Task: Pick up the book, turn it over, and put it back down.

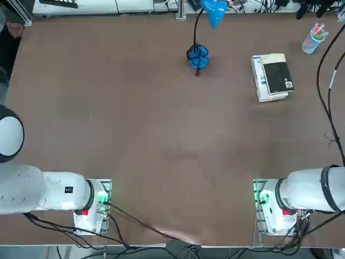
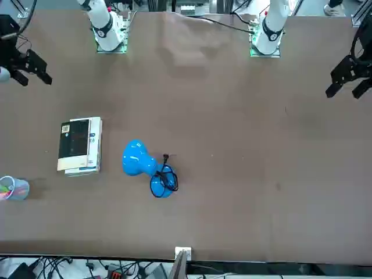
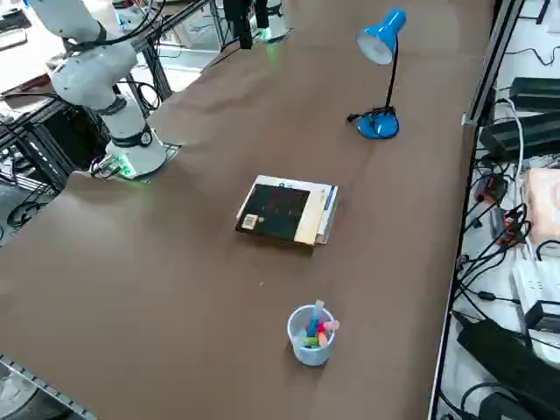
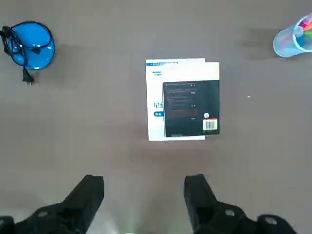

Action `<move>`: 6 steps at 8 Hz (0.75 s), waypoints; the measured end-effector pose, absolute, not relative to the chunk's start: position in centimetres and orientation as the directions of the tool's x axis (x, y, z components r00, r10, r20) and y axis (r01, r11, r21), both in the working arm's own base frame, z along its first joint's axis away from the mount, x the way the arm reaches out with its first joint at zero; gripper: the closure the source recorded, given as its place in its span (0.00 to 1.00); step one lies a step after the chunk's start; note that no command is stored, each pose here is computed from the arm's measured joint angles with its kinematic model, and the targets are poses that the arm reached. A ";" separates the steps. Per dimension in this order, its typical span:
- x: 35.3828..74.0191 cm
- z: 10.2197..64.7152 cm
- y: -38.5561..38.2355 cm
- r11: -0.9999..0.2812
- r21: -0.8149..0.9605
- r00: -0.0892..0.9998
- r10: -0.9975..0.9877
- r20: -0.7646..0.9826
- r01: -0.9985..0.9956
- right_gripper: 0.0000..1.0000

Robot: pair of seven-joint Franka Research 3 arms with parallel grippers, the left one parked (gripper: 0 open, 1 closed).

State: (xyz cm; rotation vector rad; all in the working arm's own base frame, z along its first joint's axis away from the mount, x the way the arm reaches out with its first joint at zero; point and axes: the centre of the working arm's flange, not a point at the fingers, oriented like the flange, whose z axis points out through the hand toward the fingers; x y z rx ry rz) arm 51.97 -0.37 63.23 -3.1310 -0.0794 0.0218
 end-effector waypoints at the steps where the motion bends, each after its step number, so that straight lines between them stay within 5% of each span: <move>1: 52.0 63.2 -0.4 -0.999 -0.010 0.999 0.052 -0.014 0.052 0.00; 6: 52.4 63.8 -0.9 -0.999 -0.012 0.999 0.043 0.001 0.043 0.00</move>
